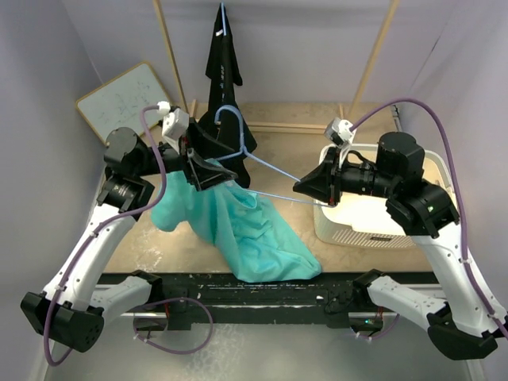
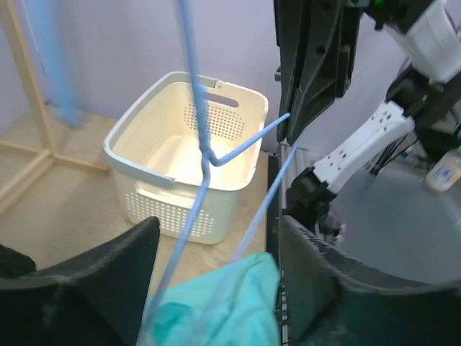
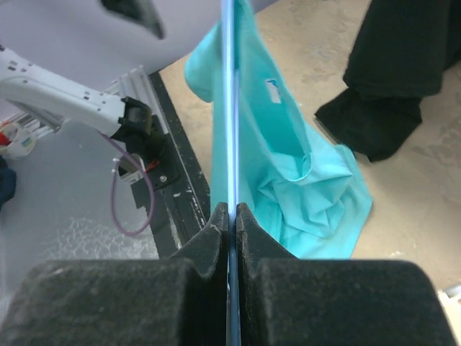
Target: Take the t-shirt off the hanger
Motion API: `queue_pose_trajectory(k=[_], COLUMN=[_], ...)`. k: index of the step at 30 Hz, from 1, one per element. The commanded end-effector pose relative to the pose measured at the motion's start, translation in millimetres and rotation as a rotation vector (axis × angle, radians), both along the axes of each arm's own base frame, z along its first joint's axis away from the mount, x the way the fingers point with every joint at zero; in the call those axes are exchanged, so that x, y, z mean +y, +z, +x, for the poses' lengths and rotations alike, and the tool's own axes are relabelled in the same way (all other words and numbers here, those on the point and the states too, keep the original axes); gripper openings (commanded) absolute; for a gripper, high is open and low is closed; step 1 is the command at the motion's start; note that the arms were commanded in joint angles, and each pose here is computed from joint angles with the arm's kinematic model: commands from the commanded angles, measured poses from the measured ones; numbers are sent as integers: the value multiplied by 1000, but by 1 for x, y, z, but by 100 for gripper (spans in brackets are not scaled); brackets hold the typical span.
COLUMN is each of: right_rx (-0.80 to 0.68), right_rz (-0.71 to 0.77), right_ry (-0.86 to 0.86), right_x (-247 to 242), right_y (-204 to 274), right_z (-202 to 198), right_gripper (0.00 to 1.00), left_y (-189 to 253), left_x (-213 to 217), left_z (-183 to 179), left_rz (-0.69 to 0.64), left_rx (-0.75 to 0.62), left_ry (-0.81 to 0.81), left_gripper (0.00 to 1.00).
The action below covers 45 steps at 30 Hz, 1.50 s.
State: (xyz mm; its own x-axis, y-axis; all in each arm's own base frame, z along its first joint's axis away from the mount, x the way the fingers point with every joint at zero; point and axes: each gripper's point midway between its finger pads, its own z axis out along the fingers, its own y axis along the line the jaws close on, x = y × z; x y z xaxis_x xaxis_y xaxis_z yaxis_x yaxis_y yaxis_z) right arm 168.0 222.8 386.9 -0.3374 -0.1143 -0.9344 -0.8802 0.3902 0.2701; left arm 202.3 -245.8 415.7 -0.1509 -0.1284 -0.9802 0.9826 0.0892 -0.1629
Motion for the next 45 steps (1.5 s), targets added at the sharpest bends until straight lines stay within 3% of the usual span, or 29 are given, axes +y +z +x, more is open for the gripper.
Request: queue_pose_trajectory(k=[1,4,13,15,19,23,31,37,45], right_rx=[-32,-34,-33,-50,-40,-3,-75,-161,-210], right_rz=[-10,-12,-35,-34,-90,-137,-66,136,185], right_ry=[-152,-159,-187,-269,-591,-699,-879,-858,-1005], right_x=[-17,-21,-32,-40,-74,-81,-107,-119,-161], right_y=[12,15,20,29,36,36,90,153,168], right_z=[14,9,0,9,56,80,92,53,29], right_gripper=[0,0,0,0,0,0,0,0,0], left_y=[13,5,-14,-22,-48,-73,-91,-94,-96], left_x=[10,18,45,57,87,108,125,125,123], left_z=[7,8,6,9,19,18,8,6,7], left_rz=[-14,1,25,24,43,77,107,113,115], left_rx=[-53,-53,-40,-22,27,69,103,115,127], left_ry=[149,217,420,513,722,837,913,912,903], left_gripper=[87,97,97,96,93,93,93,92,91])
